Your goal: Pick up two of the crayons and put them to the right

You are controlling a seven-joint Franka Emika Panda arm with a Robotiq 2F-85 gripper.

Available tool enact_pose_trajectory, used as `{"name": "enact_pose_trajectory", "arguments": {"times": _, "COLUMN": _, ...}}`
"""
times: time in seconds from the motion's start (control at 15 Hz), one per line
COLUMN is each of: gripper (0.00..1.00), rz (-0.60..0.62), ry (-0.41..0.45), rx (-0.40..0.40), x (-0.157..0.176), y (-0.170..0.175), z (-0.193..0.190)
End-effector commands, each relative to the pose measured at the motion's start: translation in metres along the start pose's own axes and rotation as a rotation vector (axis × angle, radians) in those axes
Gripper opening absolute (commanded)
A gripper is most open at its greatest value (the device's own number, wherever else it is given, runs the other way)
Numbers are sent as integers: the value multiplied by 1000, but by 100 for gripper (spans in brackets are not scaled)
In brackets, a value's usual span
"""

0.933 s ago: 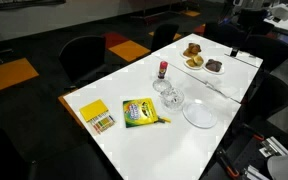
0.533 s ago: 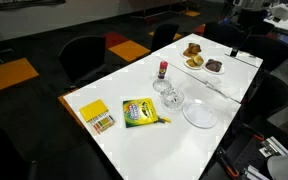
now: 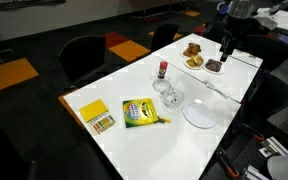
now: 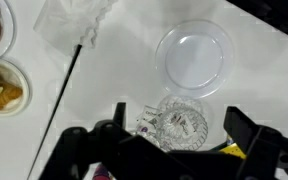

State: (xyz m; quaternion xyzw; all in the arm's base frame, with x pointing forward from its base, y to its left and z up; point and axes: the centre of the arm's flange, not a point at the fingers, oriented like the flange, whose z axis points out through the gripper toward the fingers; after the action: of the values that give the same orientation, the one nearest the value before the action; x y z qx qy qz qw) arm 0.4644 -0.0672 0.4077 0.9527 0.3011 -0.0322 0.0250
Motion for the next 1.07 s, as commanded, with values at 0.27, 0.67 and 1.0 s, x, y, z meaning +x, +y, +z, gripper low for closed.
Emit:
{"name": "enact_pose_trajectory", "arguments": {"times": 0.27, "gripper": 100, "rz": -376, "ry": 115, "rx": -27, "x": 11, "y": -59, "z": 61}}
{"name": "enact_pose_trajectory", "arguments": {"times": 0.67, "gripper": 100, "rz": -450, "ry": 191, "rx": 42, "x": 35, "y": -125, "z": 104}}
{"name": "enact_pose_trajectory", "arguments": {"times": 1.0, "gripper": 100, "rz": -388, "ry": 195, "rx": -6, "x": 61, "y": -158, "z": 127}}
